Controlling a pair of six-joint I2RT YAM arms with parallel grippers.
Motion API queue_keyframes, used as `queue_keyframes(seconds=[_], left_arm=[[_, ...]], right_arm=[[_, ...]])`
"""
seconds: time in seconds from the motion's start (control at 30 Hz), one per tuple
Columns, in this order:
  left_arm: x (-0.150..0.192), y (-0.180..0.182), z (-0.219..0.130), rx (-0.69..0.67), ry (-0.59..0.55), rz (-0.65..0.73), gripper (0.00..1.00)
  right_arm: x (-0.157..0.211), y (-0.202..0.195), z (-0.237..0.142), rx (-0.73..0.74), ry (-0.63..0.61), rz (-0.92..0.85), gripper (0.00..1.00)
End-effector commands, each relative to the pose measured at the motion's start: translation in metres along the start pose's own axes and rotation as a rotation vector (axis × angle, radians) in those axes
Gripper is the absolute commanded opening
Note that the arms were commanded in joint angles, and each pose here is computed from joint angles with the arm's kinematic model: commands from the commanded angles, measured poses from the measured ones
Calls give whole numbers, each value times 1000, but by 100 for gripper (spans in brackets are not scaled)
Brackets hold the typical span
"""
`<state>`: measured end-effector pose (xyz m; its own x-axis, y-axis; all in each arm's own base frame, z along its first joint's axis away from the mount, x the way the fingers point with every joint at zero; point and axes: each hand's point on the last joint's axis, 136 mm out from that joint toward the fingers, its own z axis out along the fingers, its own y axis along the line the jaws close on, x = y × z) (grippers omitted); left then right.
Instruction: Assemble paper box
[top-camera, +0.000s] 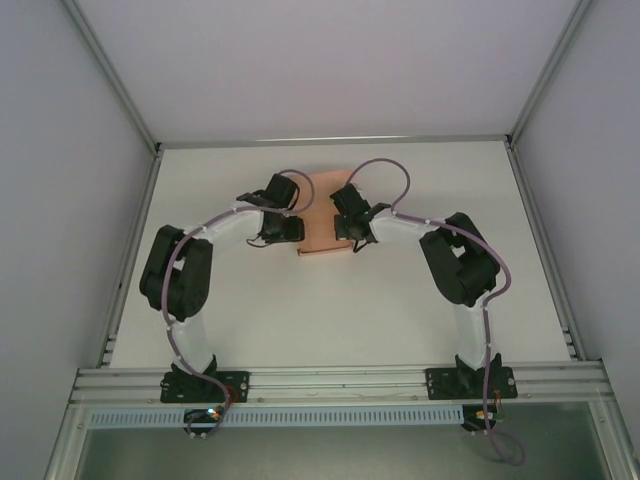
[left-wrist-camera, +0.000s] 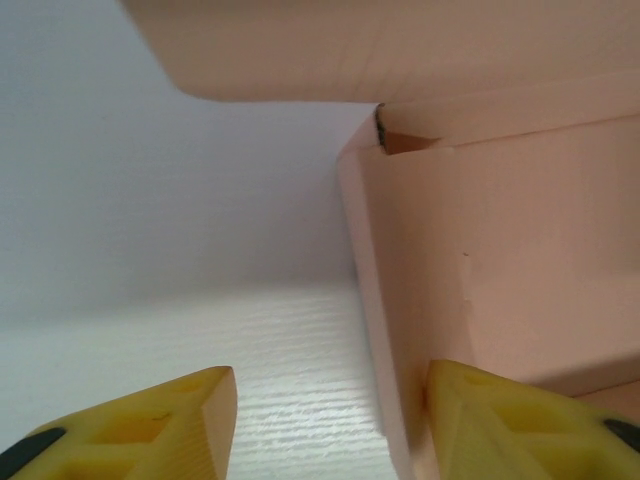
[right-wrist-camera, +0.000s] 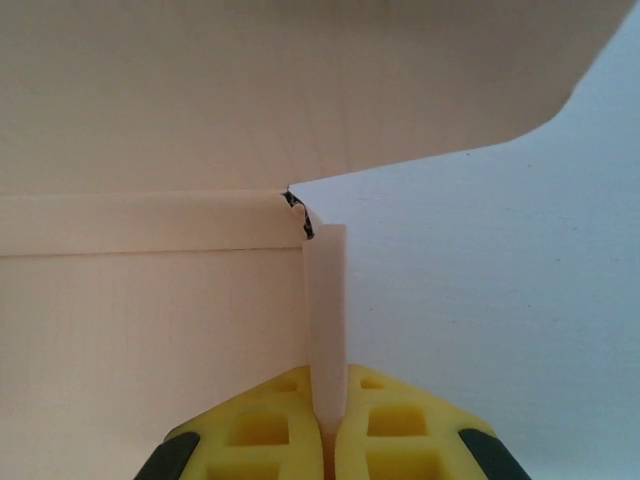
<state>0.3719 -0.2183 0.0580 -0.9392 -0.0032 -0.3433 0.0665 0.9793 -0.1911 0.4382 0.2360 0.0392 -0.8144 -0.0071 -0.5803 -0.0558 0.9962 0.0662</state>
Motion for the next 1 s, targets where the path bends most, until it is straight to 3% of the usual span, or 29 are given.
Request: queue_keyframes(seconds=[0.0, 0.3, 0.67, 0.83, 0.9, 0.97], left_arm=[[-2, -7, 5, 11, 1, -5, 49], [-1, -14, 5, 45, -14, -8, 33], [-1, -41, 2, 167, -58, 15, 30], [-2, -35, 1, 121, -83, 49, 11], [-3, -26, 0, 46, -93, 55, 2], [-5, -15, -1, -44, -101, 68, 0]], right_arm=[[-23, 2, -30, 53, -133, -19, 0], [-44, 7, -74, 41, -272, 32, 0], [-44, 13, -88, -22, -328, 107, 0], [-50, 12, -100, -40, -363, 120, 0], [-51, 12, -103, -39, -365, 106, 0], [-53, 13, -105, -30, -365, 89, 0]])
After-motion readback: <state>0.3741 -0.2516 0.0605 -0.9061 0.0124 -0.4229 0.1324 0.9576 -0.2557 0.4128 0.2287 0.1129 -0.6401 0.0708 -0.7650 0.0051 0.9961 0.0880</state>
